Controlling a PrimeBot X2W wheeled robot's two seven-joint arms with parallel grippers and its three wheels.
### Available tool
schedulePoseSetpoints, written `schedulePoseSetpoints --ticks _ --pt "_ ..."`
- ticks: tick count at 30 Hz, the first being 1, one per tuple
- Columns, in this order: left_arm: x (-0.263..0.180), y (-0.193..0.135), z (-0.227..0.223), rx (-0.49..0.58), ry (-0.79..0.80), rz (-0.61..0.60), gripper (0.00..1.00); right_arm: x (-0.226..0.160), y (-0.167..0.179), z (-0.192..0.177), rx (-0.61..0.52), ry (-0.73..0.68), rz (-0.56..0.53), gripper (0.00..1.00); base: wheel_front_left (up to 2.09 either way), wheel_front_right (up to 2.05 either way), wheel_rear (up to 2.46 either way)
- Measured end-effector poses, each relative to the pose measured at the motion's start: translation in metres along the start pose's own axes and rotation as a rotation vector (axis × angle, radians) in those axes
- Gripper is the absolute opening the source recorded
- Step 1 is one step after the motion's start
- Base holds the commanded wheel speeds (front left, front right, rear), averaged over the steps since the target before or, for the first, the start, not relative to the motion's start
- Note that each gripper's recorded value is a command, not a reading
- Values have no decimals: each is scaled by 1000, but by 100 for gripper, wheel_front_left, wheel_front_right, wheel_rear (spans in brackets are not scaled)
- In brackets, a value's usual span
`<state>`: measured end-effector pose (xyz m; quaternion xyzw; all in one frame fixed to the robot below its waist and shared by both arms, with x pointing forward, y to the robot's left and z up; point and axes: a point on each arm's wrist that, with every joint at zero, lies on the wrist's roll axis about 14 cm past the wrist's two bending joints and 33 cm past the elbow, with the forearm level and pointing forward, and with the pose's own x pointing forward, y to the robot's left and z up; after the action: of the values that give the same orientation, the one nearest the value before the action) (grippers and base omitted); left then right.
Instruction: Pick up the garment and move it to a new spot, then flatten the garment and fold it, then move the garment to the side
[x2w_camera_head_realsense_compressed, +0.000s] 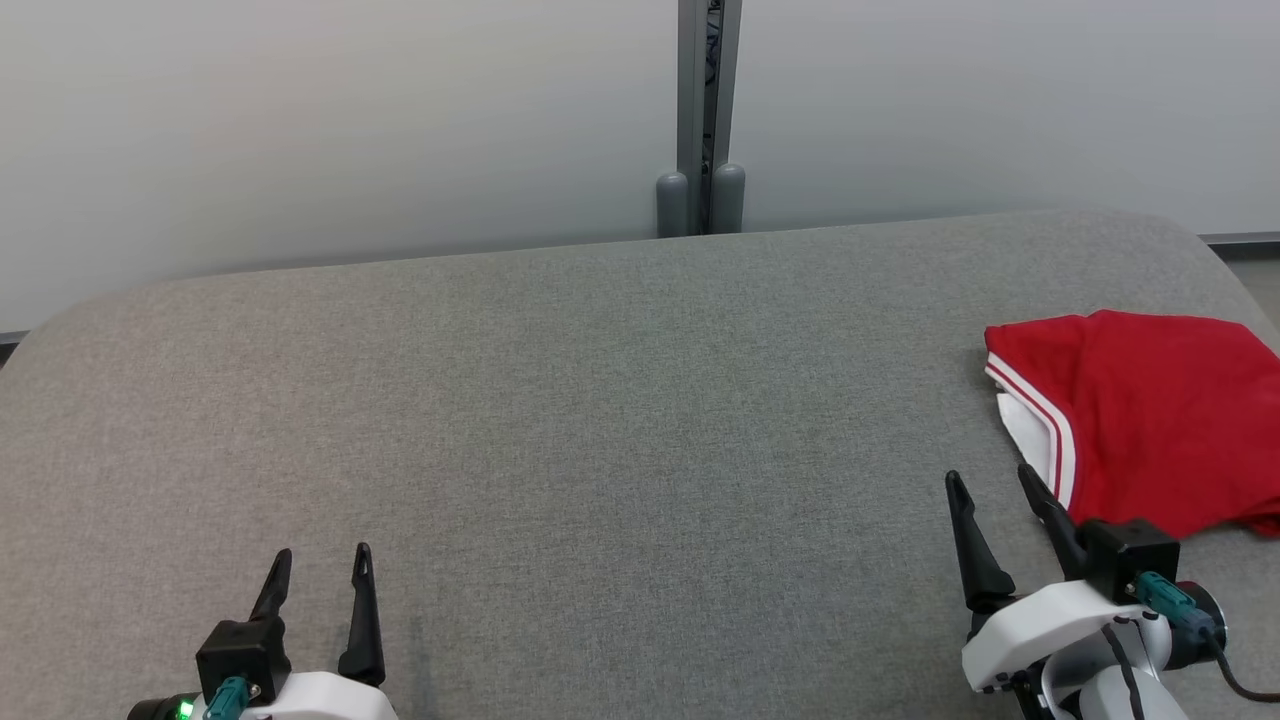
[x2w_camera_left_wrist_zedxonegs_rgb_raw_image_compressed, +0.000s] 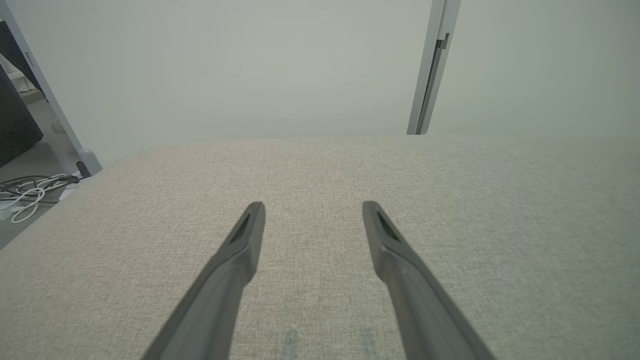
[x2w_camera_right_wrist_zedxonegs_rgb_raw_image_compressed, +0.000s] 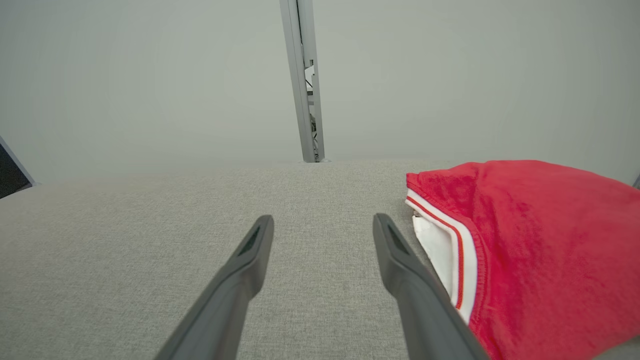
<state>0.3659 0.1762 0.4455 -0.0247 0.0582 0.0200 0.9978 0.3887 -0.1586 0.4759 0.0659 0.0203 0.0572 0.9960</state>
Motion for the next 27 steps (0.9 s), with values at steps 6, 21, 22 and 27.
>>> schedulePoseSetpoints --ticks 6,21,22,27 --pt "1 -1 -2 1 7 -2 100 -1 -1 -8 -11 27 -1 100 0 0 0" --pt "1 -2 -7 4 23 -2 100 -1 -1 -15 -32 52 3 100 0 0 0" --pt "1 -2 -7 4 23 -2 100 -1 -1 -16 -32 55 3 100 0 0 0" --pt "1 -1 -8 4 26 1 100 -1 0 -20 -31 66 6 100 0 0 0"
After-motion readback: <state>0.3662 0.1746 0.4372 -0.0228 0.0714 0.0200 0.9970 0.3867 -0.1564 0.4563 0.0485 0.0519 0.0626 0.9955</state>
